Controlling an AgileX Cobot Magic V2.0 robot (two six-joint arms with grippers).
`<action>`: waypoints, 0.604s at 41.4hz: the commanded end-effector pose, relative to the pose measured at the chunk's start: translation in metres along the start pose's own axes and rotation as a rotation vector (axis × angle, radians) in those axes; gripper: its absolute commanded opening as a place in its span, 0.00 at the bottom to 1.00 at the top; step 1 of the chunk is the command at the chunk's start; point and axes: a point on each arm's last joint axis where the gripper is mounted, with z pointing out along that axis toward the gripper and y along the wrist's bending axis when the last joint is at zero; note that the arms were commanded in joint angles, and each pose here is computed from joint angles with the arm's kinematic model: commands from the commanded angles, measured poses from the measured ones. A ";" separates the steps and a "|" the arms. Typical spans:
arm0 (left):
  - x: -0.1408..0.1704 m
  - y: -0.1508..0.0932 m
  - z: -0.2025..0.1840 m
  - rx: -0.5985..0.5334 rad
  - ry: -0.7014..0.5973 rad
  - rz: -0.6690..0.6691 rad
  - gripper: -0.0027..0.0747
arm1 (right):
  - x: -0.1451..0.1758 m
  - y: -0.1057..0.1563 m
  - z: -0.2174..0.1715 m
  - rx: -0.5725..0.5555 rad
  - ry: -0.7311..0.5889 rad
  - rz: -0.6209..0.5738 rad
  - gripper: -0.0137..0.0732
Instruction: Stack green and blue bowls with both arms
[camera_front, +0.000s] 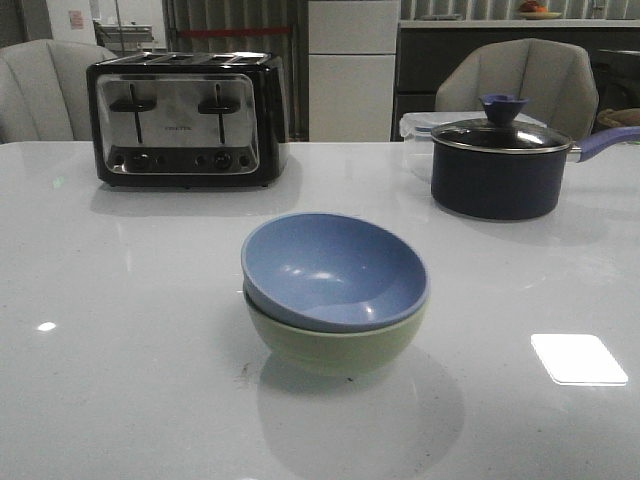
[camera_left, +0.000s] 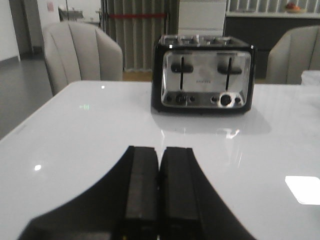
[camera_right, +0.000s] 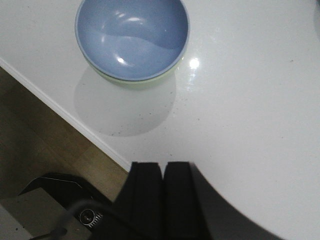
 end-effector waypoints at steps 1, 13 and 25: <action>-0.012 -0.001 -0.002 0.009 -0.151 -0.010 0.15 | -0.013 -0.001 -0.006 0.011 -0.087 -0.016 0.19; -0.013 -0.001 -0.003 0.008 -0.162 0.005 0.15 | -0.013 -0.001 -0.006 0.011 -0.087 -0.016 0.19; -0.013 -0.002 -0.003 0.026 -0.162 0.023 0.15 | -0.013 -0.001 -0.006 0.011 -0.087 -0.016 0.19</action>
